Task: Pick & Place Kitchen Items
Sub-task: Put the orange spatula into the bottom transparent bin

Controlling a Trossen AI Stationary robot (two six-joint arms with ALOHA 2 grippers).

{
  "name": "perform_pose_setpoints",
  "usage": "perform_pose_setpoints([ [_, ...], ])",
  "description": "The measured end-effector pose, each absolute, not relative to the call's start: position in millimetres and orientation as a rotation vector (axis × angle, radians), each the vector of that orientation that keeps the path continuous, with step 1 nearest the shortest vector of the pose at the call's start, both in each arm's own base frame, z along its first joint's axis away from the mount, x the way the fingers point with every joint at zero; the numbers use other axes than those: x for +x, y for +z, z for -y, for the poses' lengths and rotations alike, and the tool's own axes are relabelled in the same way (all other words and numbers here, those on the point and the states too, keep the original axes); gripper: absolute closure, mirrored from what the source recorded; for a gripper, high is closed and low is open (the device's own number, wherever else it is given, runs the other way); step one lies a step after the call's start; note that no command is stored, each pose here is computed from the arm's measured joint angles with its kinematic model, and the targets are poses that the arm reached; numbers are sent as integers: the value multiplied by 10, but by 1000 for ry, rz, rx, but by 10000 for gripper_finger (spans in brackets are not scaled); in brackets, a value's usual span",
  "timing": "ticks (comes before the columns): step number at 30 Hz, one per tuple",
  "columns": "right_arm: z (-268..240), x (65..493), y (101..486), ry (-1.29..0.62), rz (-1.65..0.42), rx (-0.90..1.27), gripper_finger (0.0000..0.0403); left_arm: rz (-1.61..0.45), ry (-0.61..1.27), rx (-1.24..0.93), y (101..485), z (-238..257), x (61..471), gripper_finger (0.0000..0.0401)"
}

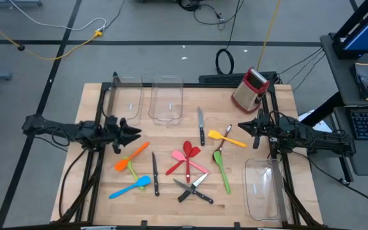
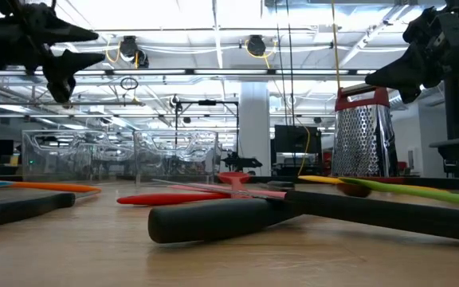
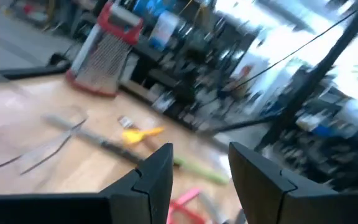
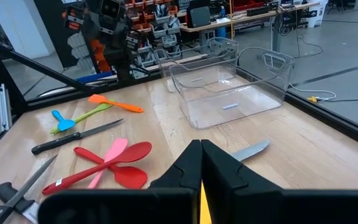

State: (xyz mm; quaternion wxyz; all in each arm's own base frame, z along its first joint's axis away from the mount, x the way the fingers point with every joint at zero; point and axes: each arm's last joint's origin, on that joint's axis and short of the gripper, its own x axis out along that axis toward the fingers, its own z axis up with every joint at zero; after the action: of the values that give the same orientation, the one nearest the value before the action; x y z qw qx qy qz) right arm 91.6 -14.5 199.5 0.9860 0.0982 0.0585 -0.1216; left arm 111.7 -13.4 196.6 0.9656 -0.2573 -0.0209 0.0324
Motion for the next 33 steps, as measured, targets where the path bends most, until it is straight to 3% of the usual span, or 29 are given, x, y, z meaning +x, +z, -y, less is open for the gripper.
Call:
perform_pose_setpoints([
  [10,145,916,1995,-244,-118,197,403,-589,325,-444,2334,173,1406,240],
  [14,145,916,1995,-244,-117,197,403,-826,442,-489,2307,211,1573,240],
  [19,145,916,1995,-244,-117,196,403,-1079,442,-534,2148,281,1735,240],
  [24,145,916,1996,-244,-117,196,403,-1208,369,-540,2019,328,1813,240],
  [33,145,916,1996,-244,-117,196,403,-1200,422,-541,1995,320,1831,240],
])
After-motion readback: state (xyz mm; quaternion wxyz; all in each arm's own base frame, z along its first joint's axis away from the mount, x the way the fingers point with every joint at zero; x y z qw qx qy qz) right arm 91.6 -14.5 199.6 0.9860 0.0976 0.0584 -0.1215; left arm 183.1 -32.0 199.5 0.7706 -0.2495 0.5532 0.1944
